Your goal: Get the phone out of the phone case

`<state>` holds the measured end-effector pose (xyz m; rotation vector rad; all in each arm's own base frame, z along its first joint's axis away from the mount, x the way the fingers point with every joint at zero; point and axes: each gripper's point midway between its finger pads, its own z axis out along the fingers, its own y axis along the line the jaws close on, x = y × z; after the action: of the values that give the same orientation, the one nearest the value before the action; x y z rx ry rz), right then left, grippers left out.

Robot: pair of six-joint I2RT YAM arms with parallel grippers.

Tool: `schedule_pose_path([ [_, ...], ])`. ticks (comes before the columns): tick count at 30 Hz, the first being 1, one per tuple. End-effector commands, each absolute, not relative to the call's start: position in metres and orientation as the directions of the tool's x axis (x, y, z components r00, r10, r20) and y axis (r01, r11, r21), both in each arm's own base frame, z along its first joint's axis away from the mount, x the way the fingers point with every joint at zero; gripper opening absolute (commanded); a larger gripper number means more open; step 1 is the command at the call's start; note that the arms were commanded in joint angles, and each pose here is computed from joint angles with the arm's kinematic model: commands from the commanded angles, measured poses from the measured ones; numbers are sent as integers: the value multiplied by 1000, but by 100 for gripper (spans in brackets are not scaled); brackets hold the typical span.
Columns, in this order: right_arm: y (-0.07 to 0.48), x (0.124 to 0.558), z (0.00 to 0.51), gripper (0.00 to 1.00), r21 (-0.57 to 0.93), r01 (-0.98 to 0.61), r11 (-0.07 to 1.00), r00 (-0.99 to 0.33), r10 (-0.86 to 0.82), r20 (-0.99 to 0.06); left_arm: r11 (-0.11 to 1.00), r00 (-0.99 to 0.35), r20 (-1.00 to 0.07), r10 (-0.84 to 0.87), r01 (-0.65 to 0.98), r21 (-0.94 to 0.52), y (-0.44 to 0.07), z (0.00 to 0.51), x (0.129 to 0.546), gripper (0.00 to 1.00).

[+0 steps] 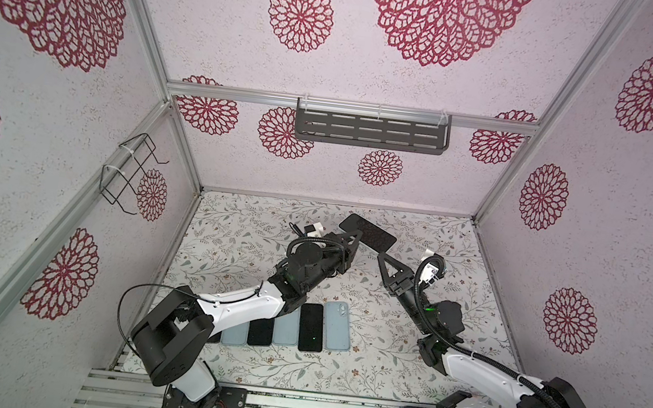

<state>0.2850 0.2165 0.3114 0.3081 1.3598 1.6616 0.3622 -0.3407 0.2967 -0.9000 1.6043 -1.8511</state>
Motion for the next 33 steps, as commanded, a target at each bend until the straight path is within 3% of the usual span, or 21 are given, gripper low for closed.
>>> schedule_pose_path([
  [1,213,278,346,34,820,-572,-7,-501,795,-343,-233,-666,158,-729,24,-972,-347,328,359,0],
  [5,214,279,344,28,822,-569,-13,-504,795,-337,-234,-670,158,-726,25,-972,-348,329,359,0],
  [10,215,278,342,1,822,-570,-25,-513,792,-332,-239,-673,163,-722,22,-971,-349,330,358,0],
  [15,212,277,334,0,827,-562,-6,-508,791,-340,-241,-685,163,-710,19,-970,-352,335,357,0],
  [21,222,269,321,0,788,-613,56,-507,737,-447,-277,-713,188,-675,8,-961,-356,344,354,0],
  [27,230,260,287,0,650,-721,242,-421,591,-688,-311,-744,206,-636,2,-951,-357,356,352,0],
  [33,215,283,272,0,576,-722,383,-355,509,-784,-329,-790,204,-578,-3,-944,-367,366,346,0],
])
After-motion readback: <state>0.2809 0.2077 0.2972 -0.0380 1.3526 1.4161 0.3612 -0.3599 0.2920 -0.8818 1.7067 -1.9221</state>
